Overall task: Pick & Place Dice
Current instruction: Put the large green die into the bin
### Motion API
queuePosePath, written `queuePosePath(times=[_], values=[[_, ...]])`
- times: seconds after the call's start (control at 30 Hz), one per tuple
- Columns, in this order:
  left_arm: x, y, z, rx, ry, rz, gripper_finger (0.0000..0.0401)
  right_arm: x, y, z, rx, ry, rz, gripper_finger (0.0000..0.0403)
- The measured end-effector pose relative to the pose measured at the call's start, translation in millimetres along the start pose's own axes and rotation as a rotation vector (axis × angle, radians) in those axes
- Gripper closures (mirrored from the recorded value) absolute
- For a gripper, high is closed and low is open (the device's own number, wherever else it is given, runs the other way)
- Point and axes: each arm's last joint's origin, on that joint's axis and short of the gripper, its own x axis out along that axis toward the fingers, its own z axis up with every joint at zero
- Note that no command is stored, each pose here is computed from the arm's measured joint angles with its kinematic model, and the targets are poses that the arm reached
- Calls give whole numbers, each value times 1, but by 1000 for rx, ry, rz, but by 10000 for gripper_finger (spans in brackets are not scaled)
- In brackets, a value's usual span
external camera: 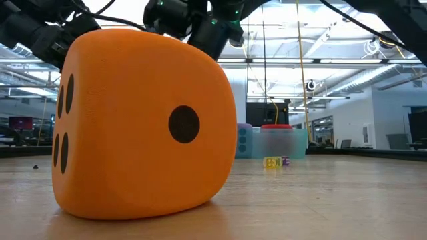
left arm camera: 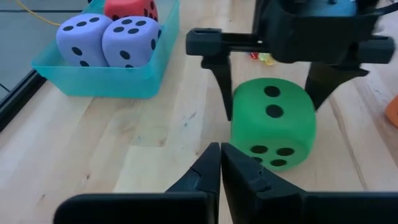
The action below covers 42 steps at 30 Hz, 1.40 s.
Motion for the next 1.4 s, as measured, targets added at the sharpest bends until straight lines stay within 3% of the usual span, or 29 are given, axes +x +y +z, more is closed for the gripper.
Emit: queuePosePath(times=[0.27, 0.43, 0.67, 0.83, 1.1, 1.27, 1.4], values=[[0, 0, 0, -1, 0, 0, 398, 0, 0, 6, -14, -58, 3, 27], [0, 1, 6, 17, -57, 40, 386, -3, -2, 10, 31, -98, 29, 46], [-1, 3, 11, -3, -115, 103, 378, -36, -1, 22, 11, -180, 54, 46], [-3, 3, 21, -1, -218, 74, 397, -69, 4, 30, -9, -255, 60, 46], [-8, 3, 24, -15, -278, 71, 395, -122, 3, 34, -31, -331, 49, 47], [-14, 5, 13, -28, -316, 114, 390, -164, -2, 23, -1, -373, -83, 47], [-19, 9, 6, -57, -330, 161, 384, -192, -11, -11, 59, -388, -221, 47]])
